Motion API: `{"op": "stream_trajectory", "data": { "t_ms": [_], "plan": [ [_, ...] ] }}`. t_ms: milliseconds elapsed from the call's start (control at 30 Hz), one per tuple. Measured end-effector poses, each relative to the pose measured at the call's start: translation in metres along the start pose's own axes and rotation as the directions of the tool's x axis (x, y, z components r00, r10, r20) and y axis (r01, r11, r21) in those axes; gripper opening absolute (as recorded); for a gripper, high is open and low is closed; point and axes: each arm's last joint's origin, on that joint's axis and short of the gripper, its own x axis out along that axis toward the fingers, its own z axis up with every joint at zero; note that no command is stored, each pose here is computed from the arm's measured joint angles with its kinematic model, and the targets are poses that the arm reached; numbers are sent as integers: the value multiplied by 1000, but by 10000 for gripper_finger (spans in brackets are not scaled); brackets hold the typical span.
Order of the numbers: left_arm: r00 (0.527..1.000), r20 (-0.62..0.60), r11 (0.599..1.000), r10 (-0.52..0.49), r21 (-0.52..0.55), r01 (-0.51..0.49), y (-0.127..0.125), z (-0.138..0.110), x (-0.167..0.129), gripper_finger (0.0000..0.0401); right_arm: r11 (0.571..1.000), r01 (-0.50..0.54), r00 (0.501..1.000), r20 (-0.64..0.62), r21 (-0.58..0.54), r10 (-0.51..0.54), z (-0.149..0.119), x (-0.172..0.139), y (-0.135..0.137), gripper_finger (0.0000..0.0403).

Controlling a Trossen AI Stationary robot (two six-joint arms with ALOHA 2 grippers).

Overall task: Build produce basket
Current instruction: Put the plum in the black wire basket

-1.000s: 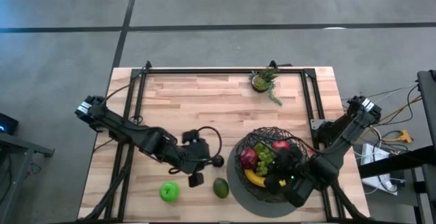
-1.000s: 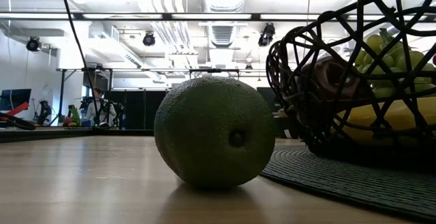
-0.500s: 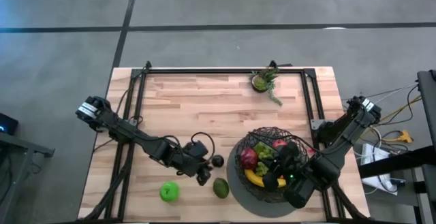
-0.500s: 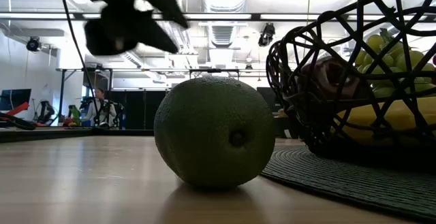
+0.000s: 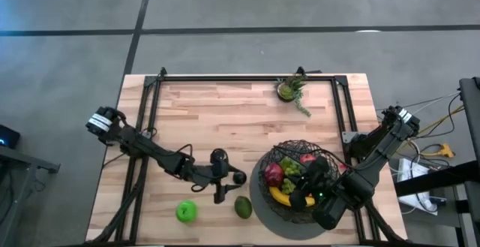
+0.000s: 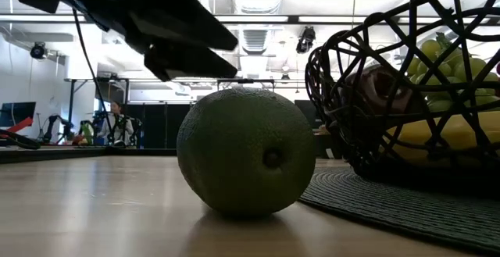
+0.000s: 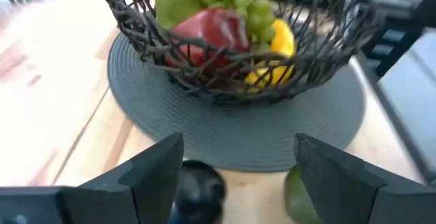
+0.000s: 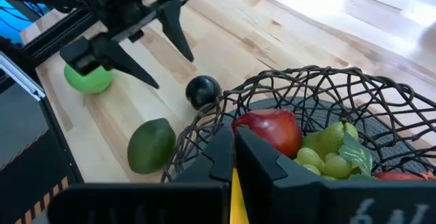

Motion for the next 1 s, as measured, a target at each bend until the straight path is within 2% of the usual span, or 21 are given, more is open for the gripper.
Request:
{"op": "stream_trajectory", "data": {
  "t_ms": [167, 300, 367, 467, 867, 1000],
  "plan": [
    [999, -43, 1000, 29, -10, -30, 2, -13, 14, 262, 1000, -1, 1000, 0, 0, 1, 0, 0, 0, 9],
    [993, -94, 987, 69, -135, -82, 9, -29, 29, 262, 1000, -1, 1000, 0, -1, 1, 0, 0, 0, 9],
    [992, -95, 981, 88, -163, -102, 10, -33, 34, 262, 1000, -3, 1000, 1, 0, 3, 0, 0, 0, 9],
    [987, -126, 981, 101, -150, -120, 11, -43, 41, 262, 1000, -6, 1000, 1, 4, 6, 0, 0, 1, 9],
    [985, -123, 979, 124, -144, -142, 5, -46, 61, 261, 1000, -17, 1000, 3, 13, 17, 0, 0, 2, 9],
    [984, -124, 979, 125, -143, -143, 4, -43, 61, 234, 1000, -18, 1000, 2, 10, 18, -1, 0, 2, 9]
  ]
}}
